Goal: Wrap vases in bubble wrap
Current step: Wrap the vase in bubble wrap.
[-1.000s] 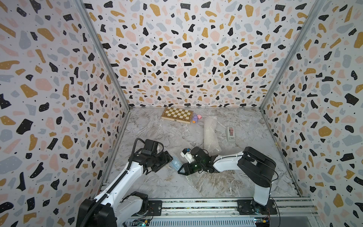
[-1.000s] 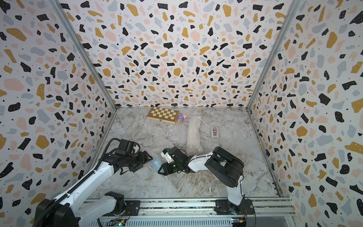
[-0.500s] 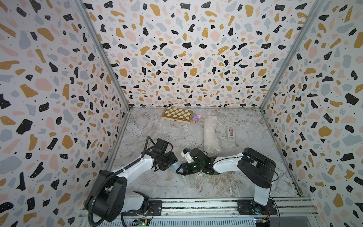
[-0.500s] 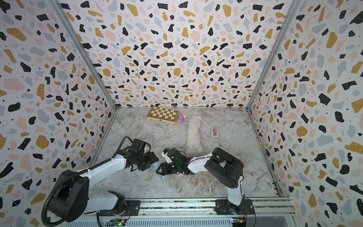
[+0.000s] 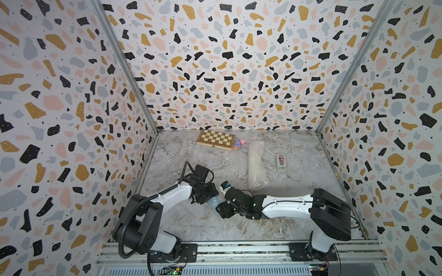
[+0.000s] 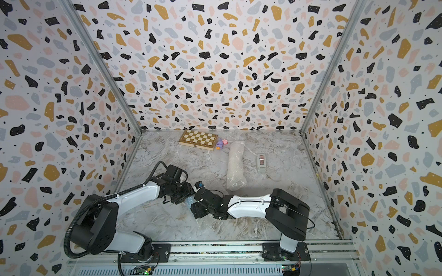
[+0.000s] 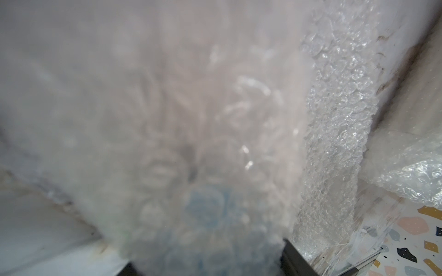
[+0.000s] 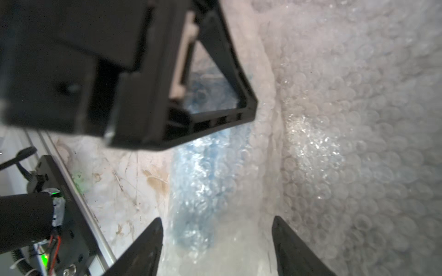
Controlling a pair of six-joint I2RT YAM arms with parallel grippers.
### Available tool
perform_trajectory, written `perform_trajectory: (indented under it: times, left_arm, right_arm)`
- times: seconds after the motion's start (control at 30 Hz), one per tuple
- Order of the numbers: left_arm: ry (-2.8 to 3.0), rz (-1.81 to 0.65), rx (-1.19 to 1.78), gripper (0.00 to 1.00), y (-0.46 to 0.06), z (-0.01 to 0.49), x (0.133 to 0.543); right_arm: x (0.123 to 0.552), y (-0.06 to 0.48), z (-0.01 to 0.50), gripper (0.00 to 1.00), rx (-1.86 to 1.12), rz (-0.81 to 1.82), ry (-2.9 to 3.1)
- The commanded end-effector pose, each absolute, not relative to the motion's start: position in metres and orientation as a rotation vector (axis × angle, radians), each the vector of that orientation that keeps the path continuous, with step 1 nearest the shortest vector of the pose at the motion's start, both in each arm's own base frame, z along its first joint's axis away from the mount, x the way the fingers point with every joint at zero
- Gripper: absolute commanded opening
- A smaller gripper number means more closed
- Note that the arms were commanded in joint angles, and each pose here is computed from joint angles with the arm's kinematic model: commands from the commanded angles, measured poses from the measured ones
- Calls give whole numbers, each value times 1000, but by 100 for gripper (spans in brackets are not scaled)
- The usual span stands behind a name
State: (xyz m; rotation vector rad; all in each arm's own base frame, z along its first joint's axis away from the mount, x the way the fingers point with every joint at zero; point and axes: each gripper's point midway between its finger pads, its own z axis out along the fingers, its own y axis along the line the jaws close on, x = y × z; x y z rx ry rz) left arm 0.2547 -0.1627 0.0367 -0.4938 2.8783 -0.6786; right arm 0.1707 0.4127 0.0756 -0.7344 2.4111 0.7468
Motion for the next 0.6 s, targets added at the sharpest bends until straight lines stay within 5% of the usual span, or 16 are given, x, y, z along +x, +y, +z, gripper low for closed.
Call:
perform_trajectory:
  times: [0.0, 0.33, 0.57]
  left_arm:
    - [2921, -634, -456, 62, -161, 32, 251]
    - [2911, -659, -451, 62, -164, 36, 255]
    - [2872, -706, -438, 67, -169, 47, 259]
  right_arm:
    - [175, 409, 84, 73, -765, 563, 2346]
    - [173, 426, 57, 66, -780, 502, 2393]
    - [170, 426, 40, 46, -753, 532, 2460]
